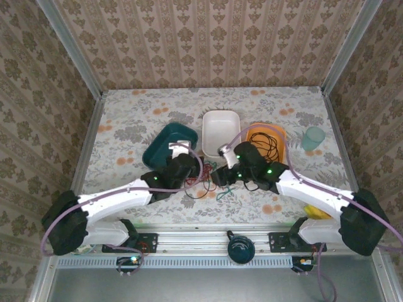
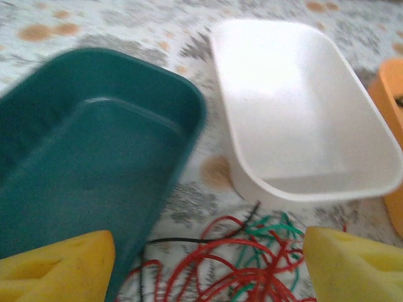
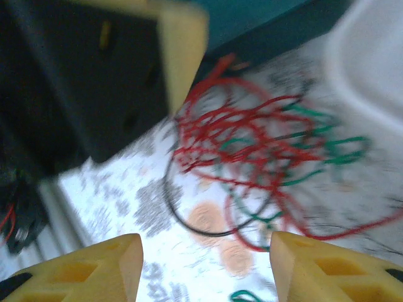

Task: Untangle the cables

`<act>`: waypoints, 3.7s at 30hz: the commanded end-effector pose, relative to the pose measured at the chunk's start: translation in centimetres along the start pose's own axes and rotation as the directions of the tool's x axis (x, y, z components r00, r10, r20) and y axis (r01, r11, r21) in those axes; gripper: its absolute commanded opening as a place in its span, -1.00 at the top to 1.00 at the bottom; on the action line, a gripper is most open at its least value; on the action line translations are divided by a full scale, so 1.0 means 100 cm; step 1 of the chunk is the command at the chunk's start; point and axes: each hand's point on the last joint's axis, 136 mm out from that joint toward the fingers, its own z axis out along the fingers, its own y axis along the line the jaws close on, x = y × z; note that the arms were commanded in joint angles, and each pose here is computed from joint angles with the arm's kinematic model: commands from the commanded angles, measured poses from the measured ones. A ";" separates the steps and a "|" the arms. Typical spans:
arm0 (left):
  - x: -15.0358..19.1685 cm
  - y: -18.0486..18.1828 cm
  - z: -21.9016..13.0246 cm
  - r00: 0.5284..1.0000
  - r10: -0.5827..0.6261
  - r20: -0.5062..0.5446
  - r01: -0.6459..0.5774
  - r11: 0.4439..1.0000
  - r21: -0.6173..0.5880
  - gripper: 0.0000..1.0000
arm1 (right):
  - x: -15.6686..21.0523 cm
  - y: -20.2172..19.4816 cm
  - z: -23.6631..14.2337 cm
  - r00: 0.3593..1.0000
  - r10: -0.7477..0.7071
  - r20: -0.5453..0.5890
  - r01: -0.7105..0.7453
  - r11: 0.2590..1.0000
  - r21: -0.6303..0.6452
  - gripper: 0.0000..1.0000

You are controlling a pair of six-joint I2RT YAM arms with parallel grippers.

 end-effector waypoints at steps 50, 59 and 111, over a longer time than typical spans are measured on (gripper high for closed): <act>0.013 0.122 -0.055 0.970 -0.202 0.133 0.238 0.894 -0.379 -0.66 | -0.061 0.029 0.098 0.990 -0.138 -0.006 0.138 0.988 0.071 1.00; 0.000 0.065 -0.023 0.992 -0.098 0.080 0.114 0.970 -0.216 -0.67 | -0.139 0.036 -0.016 0.938 0.128 0.321 -0.071 0.981 -0.182 1.00; 0.030 -0.026 0.034 0.980 0.115 -0.164 -0.113 0.993 0.019 -0.69 | 0.012 -0.080 -0.029 0.970 0.244 0.012 -0.237 0.932 0.275 -0.08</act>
